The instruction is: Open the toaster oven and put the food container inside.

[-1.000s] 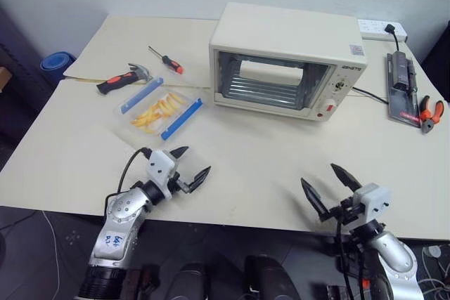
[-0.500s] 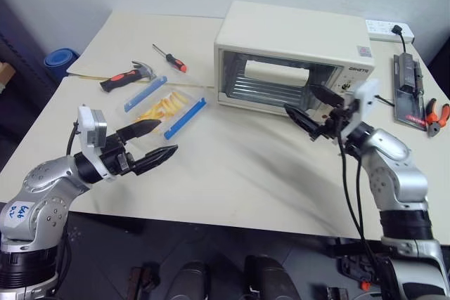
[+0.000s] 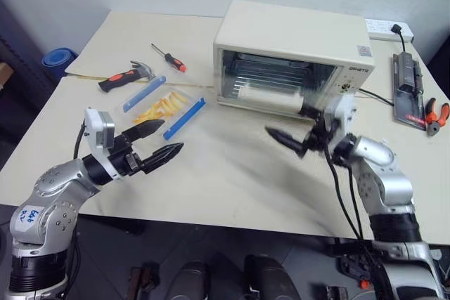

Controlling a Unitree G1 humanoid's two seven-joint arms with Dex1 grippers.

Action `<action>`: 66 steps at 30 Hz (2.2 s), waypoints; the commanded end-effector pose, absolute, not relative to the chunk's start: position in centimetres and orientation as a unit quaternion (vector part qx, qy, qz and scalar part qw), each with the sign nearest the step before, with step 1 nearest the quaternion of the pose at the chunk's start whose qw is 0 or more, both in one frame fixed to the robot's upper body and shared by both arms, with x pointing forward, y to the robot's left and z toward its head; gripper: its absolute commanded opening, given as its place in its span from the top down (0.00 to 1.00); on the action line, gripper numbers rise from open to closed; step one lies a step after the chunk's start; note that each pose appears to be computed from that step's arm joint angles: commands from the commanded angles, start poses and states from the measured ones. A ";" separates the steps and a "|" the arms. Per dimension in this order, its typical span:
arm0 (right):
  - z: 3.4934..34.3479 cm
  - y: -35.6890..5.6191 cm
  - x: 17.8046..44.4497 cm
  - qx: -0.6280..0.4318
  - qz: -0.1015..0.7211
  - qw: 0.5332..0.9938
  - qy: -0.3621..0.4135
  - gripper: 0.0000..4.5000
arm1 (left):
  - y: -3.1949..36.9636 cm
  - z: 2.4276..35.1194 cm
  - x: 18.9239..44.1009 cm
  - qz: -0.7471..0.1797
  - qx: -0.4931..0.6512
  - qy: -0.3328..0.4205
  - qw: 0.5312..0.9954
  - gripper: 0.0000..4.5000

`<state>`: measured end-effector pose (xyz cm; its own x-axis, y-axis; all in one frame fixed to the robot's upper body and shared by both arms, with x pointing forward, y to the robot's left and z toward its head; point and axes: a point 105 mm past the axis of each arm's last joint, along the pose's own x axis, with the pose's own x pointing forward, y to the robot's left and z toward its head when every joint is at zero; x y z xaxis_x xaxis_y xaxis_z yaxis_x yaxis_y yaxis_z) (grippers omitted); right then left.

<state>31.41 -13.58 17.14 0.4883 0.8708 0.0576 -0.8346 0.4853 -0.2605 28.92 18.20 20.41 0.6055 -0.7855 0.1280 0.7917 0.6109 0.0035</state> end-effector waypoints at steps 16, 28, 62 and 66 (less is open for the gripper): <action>14.8 -13.4 29.9 -0.196 0.489 0.841 -0.122 0.00 | 9.7 20.8 38.5 -0.483 0.059 -0.084 0.870 0.99; 14.2 -15.7 30.1 -0.198 0.416 0.878 -0.133 0.00 | 8.9 19.1 38.8 -0.499 0.065 -0.080 0.860 0.99; 16.8 -22.0 22.1 -0.146 0.342 0.923 -0.096 0.00 | 8.7 12.0 35.2 -0.489 0.109 -0.037 0.865 0.99; 18.4 -19.8 23.2 -0.123 0.375 0.907 -0.147 0.00 | 11.7 14.0 32.6 -0.450 0.037 -0.095 0.887 0.86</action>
